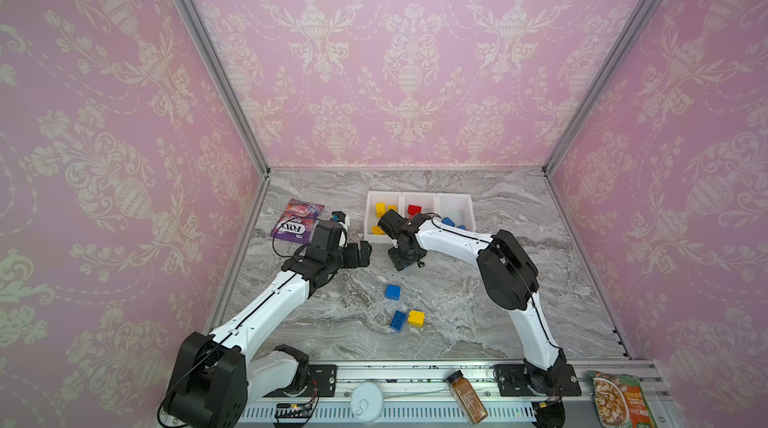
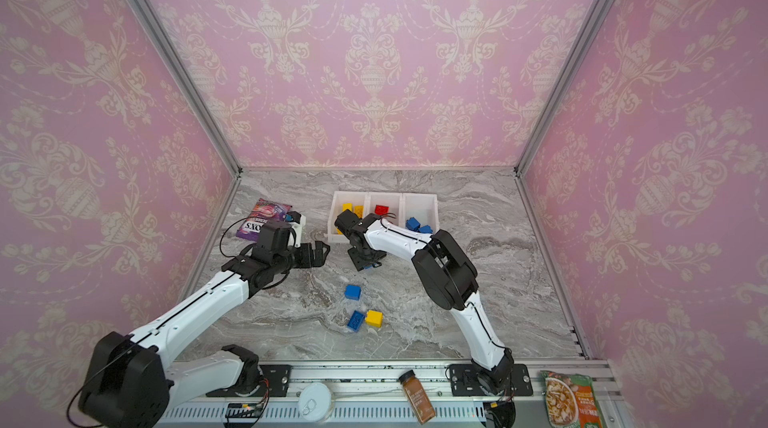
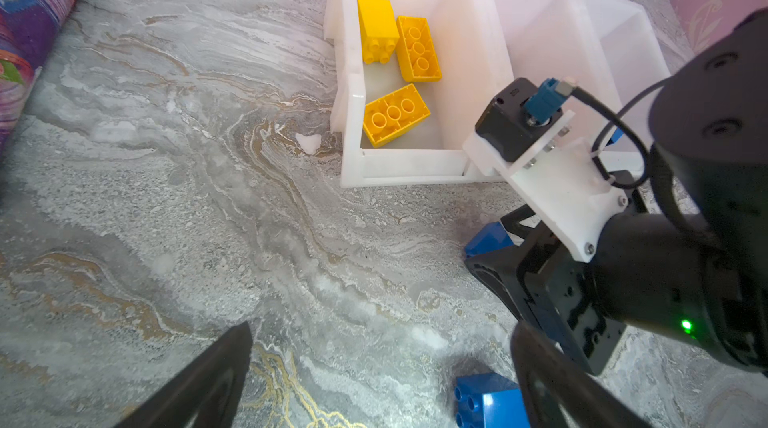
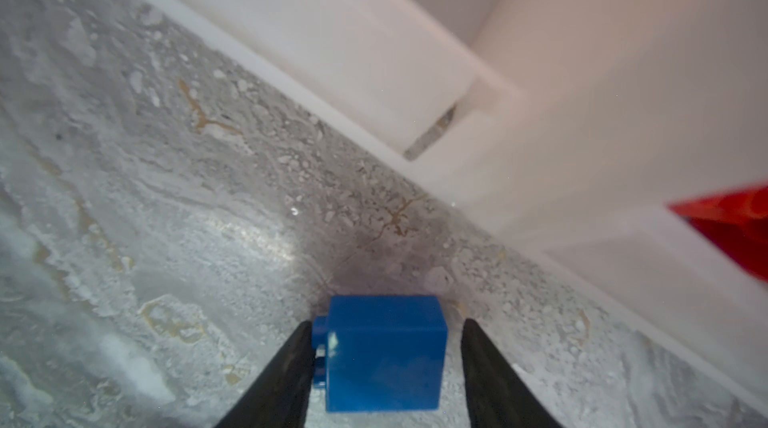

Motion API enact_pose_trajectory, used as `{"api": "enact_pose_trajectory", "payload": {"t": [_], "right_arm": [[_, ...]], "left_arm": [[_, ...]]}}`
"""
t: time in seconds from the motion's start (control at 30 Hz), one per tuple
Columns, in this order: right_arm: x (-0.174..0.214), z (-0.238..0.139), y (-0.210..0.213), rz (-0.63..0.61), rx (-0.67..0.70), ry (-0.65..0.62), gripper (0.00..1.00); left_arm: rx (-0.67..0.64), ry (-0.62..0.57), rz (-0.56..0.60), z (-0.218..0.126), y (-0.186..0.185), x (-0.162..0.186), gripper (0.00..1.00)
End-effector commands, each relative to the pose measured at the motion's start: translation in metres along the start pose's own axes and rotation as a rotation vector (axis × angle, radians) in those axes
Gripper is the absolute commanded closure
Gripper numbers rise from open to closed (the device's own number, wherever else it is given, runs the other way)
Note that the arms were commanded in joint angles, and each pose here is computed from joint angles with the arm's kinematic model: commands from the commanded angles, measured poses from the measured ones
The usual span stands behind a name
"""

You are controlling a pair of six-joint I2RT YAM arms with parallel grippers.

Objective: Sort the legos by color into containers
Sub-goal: 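Lift the blue brick with the right gripper over the farthest compartment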

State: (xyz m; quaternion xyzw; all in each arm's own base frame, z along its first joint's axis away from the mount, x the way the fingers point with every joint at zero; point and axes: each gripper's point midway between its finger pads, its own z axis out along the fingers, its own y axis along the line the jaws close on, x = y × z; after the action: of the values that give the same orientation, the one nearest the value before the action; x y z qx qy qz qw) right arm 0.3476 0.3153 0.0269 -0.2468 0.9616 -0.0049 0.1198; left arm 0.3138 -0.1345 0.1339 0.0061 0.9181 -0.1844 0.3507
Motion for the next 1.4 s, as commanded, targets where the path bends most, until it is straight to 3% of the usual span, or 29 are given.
{"api": "enact_pose_trajectory", "payload": {"t": [0.0,0.33,0.77,1.03,1.37], "right_arm": [[-0.001,0.003,0.003,-0.002,0.000,0.005,0.48],[0.001,-0.002,0.001,0.007,-0.001,0.001,0.60],[-0.002,-0.064,-0.017,0.054,0.014,-0.108,0.60],[0.002,-0.095,-0.068,0.146,0.062,-0.164,0.60],[-0.002,-0.095,-0.164,0.324,0.170,-0.208,0.60]], "left_arm": [[0.016,-0.001,-0.024,-0.002,-0.001,-0.001,0.01],[0.014,0.000,-0.024,-0.003,-0.001,-0.001,0.01],[0.014,-0.003,-0.021,-0.004,-0.001,-0.001,0.01],[0.019,-0.005,-0.024,-0.004,-0.002,-0.002,0.01],[0.022,-0.008,-0.023,-0.005,-0.003,-0.003,0.01]]}}
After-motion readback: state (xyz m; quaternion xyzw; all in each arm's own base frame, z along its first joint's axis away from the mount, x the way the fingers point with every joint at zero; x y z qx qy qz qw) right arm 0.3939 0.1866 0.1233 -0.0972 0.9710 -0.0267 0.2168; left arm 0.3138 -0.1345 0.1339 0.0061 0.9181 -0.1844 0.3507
